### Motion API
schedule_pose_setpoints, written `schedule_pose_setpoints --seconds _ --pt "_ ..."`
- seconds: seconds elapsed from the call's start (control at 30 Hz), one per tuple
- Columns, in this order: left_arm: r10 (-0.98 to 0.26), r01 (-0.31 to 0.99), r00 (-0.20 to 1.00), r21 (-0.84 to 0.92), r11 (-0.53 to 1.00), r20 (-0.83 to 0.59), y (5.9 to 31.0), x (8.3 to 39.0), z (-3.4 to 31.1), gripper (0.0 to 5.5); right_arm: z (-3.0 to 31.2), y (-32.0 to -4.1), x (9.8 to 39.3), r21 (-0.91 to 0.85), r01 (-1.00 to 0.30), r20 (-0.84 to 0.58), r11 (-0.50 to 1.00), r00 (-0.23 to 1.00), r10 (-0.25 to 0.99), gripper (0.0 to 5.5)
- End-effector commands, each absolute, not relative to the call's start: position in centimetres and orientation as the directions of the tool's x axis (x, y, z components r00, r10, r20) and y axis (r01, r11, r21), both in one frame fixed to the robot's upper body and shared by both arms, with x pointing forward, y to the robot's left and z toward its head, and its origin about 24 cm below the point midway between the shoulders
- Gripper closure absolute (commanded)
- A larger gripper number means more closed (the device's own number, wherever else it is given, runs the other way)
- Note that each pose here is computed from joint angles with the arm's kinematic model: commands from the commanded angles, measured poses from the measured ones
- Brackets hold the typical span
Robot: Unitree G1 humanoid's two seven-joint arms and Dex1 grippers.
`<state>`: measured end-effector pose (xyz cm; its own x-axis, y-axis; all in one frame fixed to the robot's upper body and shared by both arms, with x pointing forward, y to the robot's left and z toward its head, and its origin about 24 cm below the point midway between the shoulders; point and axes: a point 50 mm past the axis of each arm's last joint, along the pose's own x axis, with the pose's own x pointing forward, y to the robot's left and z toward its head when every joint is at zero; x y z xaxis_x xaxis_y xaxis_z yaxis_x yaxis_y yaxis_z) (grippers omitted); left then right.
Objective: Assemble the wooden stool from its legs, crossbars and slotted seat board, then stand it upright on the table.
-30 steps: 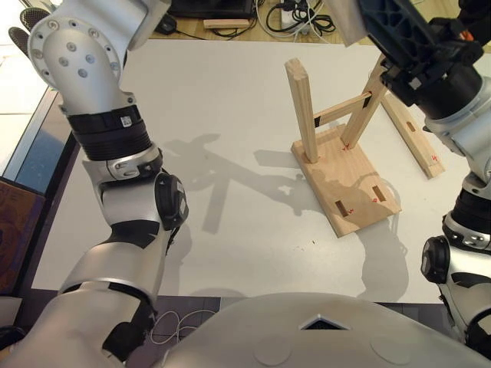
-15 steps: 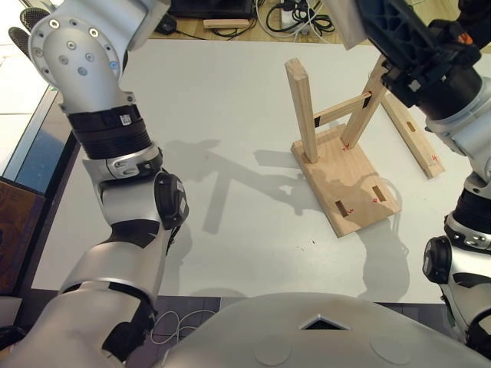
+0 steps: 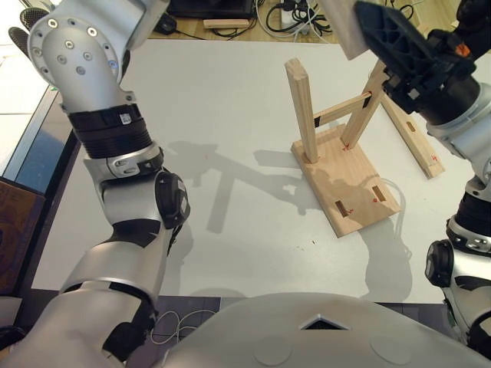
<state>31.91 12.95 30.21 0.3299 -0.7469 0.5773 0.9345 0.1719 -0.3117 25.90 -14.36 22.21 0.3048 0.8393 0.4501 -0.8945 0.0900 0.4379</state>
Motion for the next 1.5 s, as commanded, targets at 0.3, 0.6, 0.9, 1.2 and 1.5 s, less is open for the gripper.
schedule_pose_setpoints --seconds 0.3,0.6,0.9,1.2,1.5 --pt "-0.625 0.866 0.489 -0.422 0.268 0.608 14.1 33.3 30.3 4.26 21.4 -15.0 26.5 0.432 -0.884 0.331 0.179 0.340 0.880 3.12" --pt "-0.534 0.815 0.579 -0.428 0.390 0.616 16.6 33.8 30.3 4.49 21.2 -19.9 24.5 0.396 -0.867 0.096 0.303 0.367 0.925 2.14" --pt "-0.428 0.741 0.660 -0.441 0.507 0.618 17.4 33.6 30.2 4.49 13.1 -25.1 19.0 0.220 -0.851 -0.665 0.478 0.227 0.711 3.47" --pt "-0.417 0.737 0.664 -0.449 0.506 0.620 16.8 33.0 30.5 4.49 9.1 -28.6 16.1 0.196 -0.944 -0.893 0.265 -0.061 0.445 4.95" --pt "-0.403 0.712 0.693 -0.481 0.511 0.597 16.4 33.4 30.0 4.49 9.1 -25.2 18.9 0.086 -0.983 -0.873 0.160 0.003 0.487 5.50"
